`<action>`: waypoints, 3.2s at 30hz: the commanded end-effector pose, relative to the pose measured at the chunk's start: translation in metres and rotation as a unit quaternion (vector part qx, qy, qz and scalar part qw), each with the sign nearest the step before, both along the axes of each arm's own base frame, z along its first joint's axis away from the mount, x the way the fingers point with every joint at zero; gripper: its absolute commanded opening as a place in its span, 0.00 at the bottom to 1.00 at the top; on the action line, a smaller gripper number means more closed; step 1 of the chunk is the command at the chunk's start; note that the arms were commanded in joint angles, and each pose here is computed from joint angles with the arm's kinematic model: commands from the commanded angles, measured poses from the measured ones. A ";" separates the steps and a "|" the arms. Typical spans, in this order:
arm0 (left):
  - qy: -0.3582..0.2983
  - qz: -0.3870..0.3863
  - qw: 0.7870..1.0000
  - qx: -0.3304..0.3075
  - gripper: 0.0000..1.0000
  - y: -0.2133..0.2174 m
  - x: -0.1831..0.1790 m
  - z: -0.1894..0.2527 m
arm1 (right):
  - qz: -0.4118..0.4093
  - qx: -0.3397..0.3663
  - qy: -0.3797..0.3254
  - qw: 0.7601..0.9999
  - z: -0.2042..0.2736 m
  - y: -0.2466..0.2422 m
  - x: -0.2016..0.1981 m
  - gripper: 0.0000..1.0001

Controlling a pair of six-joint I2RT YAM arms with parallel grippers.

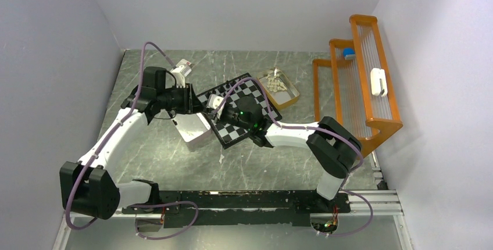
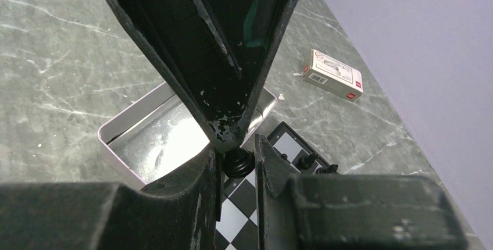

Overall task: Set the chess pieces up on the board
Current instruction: Place the chess piece on the chessboard.

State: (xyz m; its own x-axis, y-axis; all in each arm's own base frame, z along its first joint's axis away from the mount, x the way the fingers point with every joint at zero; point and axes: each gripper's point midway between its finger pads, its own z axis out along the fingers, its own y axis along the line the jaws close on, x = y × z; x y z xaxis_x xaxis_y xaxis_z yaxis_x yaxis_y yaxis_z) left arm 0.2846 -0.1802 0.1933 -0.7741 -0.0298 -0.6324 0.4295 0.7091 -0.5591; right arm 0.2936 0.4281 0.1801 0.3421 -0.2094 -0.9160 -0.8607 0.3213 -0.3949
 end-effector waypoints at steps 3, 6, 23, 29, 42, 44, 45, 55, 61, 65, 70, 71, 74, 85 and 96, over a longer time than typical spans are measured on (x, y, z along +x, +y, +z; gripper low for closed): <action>-0.005 -0.015 0.999 -0.033 0.25 -0.011 0.003 0.001 | -0.008 0.025 -0.006 1.000 0.012 0.004 0.006 0.17; -0.004 -0.017 0.999 -0.039 0.20 -0.013 0.003 0.004 | -0.009 0.026 -0.004 1.000 0.012 0.004 0.006 0.18; -0.031 0.083 0.991 0.104 0.11 0.029 0.056 0.018 | -0.097 0.088 0.095 0.987 0.025 -0.051 -0.012 1.00; -0.021 0.108 0.977 0.182 0.12 0.048 0.093 0.013 | -0.134 0.096 0.185 0.969 0.030 -0.085 -0.035 1.00; 0.063 0.099 0.958 0.262 0.11 0.047 0.155 -0.049 | -0.136 0.123 0.208 0.961 0.056 -0.120 -0.064 1.00; 0.075 0.098 0.954 0.274 0.11 0.048 0.160 -0.058 | -0.140 0.127 0.198 0.962 0.060 -0.125 -0.064 1.00; 0.081 0.096 0.952 0.279 0.11 0.048 0.161 -0.063 | -0.142 0.128 0.193 0.962 0.062 -0.127 -0.064 1.00; 0.109 0.089 0.939 0.315 0.10 0.045 0.170 -0.097 | -0.162 0.141 0.155 0.964 0.075 -0.145 -0.064 1.00; 0.119 0.078 0.932 0.333 0.09 0.040 0.170 -0.112 | -0.166 0.148 0.151 0.963 0.078 -0.148 -0.064 1.00; 0.124 0.075 0.930 0.338 0.09 0.038 0.169 -0.120 | -0.171 0.144 0.139 0.965 0.080 -0.151 -0.062 1.00; 0.126 0.068 0.929 0.341 0.09 0.032 0.172 -0.125 | -0.167 0.148 0.139 0.965 0.083 -0.151 -0.064 1.00; 0.126 0.067 0.929 0.342 0.09 0.030 0.172 -0.126 | -0.168 0.148 0.138 0.965 0.082 -0.151 -0.063 1.00; 0.127 0.062 0.929 0.343 0.09 0.025 0.172 -0.128 | -0.172 0.148 0.136 0.964 0.082 -0.152 -0.062 1.00; 0.138 0.059 0.919 0.364 0.08 0.026 0.162 -0.140 | -0.175 0.151 0.133 0.964 0.083 -0.156 -0.063 1.00; 0.145 0.050 0.914 0.377 0.08 0.025 0.157 -0.147 | -0.177 0.154 0.131 0.963 0.084 -0.157 -0.063 1.00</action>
